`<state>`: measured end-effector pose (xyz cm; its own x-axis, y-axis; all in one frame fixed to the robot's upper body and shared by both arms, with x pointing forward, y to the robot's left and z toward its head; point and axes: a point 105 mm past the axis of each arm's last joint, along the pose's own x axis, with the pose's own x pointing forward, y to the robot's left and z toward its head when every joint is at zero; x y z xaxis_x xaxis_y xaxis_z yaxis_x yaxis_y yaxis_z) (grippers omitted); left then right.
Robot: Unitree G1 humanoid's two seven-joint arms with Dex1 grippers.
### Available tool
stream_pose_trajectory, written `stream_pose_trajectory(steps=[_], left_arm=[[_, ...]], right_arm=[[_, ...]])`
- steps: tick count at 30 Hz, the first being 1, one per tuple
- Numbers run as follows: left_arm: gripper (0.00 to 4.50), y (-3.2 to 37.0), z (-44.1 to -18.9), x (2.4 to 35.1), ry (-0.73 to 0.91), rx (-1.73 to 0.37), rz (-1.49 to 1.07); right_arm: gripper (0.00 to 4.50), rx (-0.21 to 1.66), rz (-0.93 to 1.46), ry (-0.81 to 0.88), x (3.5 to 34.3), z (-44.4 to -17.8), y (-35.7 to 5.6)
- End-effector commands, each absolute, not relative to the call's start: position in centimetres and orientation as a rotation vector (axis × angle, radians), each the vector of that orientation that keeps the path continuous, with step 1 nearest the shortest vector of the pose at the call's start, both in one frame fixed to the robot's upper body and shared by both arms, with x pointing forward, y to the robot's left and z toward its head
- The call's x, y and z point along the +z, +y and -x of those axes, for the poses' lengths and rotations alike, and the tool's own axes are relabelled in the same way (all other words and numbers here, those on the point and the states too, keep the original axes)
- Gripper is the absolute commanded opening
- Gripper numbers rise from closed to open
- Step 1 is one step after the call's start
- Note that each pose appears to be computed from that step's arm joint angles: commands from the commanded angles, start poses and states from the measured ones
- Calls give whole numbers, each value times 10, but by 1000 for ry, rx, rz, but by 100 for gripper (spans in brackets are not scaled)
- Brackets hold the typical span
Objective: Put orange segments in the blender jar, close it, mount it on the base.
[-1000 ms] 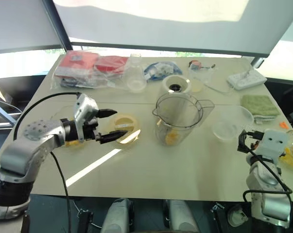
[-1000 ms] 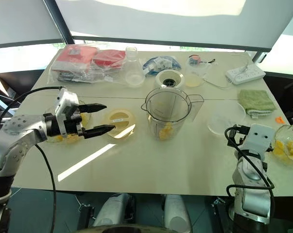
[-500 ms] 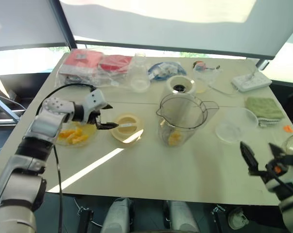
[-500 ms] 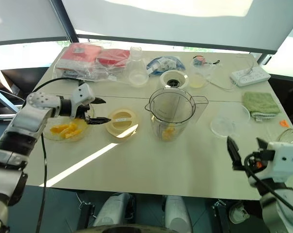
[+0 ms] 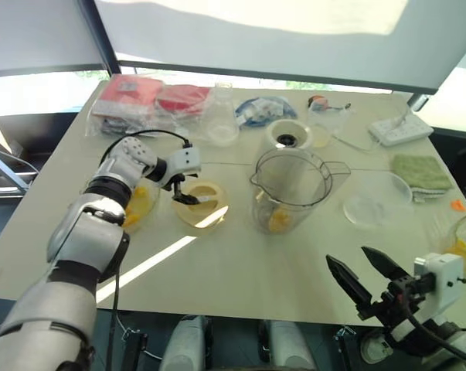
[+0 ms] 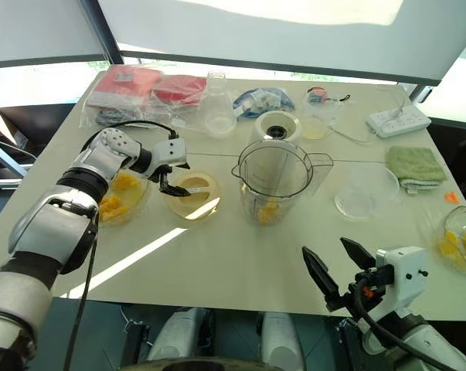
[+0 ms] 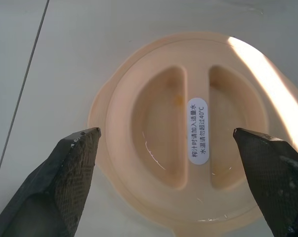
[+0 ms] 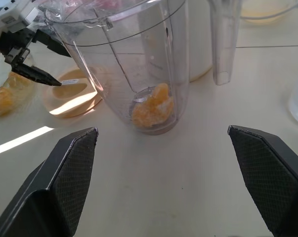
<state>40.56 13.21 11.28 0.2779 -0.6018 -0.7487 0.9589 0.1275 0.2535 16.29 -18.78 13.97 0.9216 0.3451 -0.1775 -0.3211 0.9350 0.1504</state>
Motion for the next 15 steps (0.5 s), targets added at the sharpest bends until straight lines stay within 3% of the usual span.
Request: stream_pose_trajectory(steps=[1, 10, 13, 15], left_arm=[[450, 128, -408, 119, 531, -1232, -862], [450, 122, -400, 80, 616, -1232, -860], [363, 123, -399, 72, 633, -1216, -878], [264, 124, -398, 71, 638, -1218, -878]], right_arm=[[444, 344, -85, 146, 154, -164, -187], [444, 334, -57, 137, 155, -167, -186], [450, 336, -55, 135, 155, -169, -185], [450, 334, -50, 137, 154, -169, -185]])
